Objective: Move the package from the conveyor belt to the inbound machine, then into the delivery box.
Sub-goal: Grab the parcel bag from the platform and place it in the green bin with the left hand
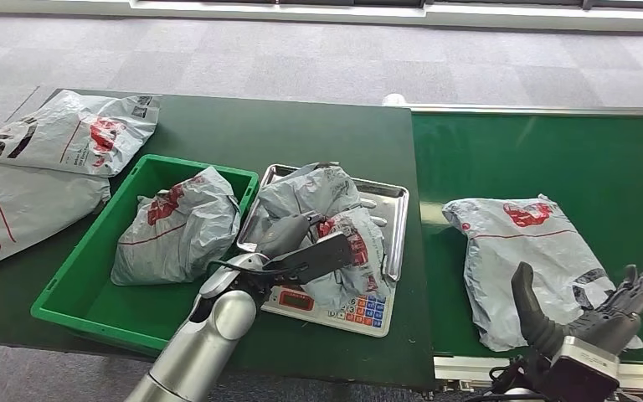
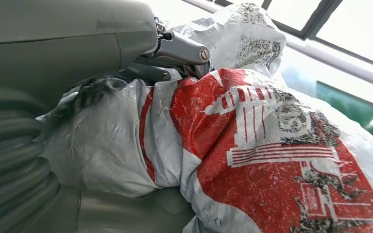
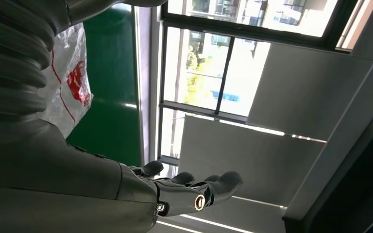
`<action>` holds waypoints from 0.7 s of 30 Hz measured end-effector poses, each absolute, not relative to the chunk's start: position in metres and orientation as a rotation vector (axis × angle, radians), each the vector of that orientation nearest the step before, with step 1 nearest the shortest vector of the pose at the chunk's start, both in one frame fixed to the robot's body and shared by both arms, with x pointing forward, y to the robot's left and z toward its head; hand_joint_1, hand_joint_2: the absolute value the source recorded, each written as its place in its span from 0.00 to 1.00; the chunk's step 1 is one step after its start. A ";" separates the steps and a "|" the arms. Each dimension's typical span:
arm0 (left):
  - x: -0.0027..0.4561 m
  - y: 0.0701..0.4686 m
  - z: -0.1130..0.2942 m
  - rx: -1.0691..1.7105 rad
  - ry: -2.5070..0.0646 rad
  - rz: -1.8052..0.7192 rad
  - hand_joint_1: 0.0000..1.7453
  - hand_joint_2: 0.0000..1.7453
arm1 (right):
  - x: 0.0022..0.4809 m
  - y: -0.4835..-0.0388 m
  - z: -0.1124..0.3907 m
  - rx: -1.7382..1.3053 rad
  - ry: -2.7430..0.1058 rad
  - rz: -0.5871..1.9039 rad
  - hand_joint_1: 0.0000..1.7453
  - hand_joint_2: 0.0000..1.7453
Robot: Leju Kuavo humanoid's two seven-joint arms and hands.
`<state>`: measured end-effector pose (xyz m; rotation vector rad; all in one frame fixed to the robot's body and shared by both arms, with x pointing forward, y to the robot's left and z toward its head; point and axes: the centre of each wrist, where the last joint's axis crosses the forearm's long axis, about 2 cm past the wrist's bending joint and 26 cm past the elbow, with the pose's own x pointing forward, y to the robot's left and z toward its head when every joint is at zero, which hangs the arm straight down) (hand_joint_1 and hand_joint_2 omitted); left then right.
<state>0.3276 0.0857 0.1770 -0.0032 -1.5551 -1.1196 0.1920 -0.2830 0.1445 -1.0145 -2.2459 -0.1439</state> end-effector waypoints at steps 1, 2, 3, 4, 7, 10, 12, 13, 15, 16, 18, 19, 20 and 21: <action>0.328 0.088 0.180 -0.012 -1.581 -1.098 1.00 1.00 | 0.192 -0.284 0.144 -1.018 -2.247 -0.144 0.00 1.00; 0.328 0.090 0.184 -0.017 -1.619 -1.067 1.00 1.00 | 0.191 -0.284 0.144 -1.022 -2.246 -0.144 0.00 1.00; 0.328 0.093 0.188 -0.016 -1.667 -1.026 1.00 1.00 | 0.189 -0.285 0.144 -1.029 -2.245 -0.144 0.00 1.00; 0.327 0.096 0.194 -0.003 -1.730 -0.975 1.00 1.00 | 0.187 -0.286 0.143 -1.036 -2.241 -0.144 0.00 1.00; 0.326 0.112 0.218 0.132 -1.980 -0.780 1.00 1.00 | 0.177 -0.288 0.144 -1.060 -2.227 -0.149 0.00 1.00; 0.322 0.141 0.249 0.407 -2.204 -0.565 1.00 1.00 | 0.164 -0.290 0.147 -1.081 -2.218 -0.160 0.00 1.00; 0.321 0.166 0.264 0.596 -2.272 -0.441 1.00 1.00 | 0.157 -0.291 0.149 -1.090 -2.214 -0.163 0.00 1.00; 0.321 0.179 0.268 0.683 -2.274 -0.397 1.00 1.00 | 0.154 -0.291 0.150 -1.094 -2.212 -0.164 0.00 1.00; 0.323 0.207 0.267 0.836 -2.228 -0.348 1.00 1.00 | 0.149 -0.292 0.150 -1.098 -2.207 -0.161 0.00 1.00; 0.324 0.220 0.265 0.897 -2.196 -0.335 1.00 1.00 | 0.148 -0.292 0.150 -1.099 -2.205 -0.159 0.00 1.00; 0.325 0.240 0.259 0.971 -2.149 -0.320 1.00 1.00 | 0.145 -0.291 0.151 -1.101 -2.202 -0.158 0.00 1.00; 0.325 0.247 0.258 0.994 -2.135 -0.314 1.00 1.00 | 0.145 -0.291 0.151 -1.102 -2.201 -0.158 0.00 1.00; 0.325 0.252 0.256 1.012 -2.126 -0.311 1.00 1.00 | 0.144 -0.291 0.151 -1.103 -2.201 -0.158 0.00 1.00; 0.325 0.257 0.255 1.026 -2.118 -0.310 1.00 1.00 | 0.144 -0.291 0.151 -1.104 -2.201 -0.158 0.00 1.00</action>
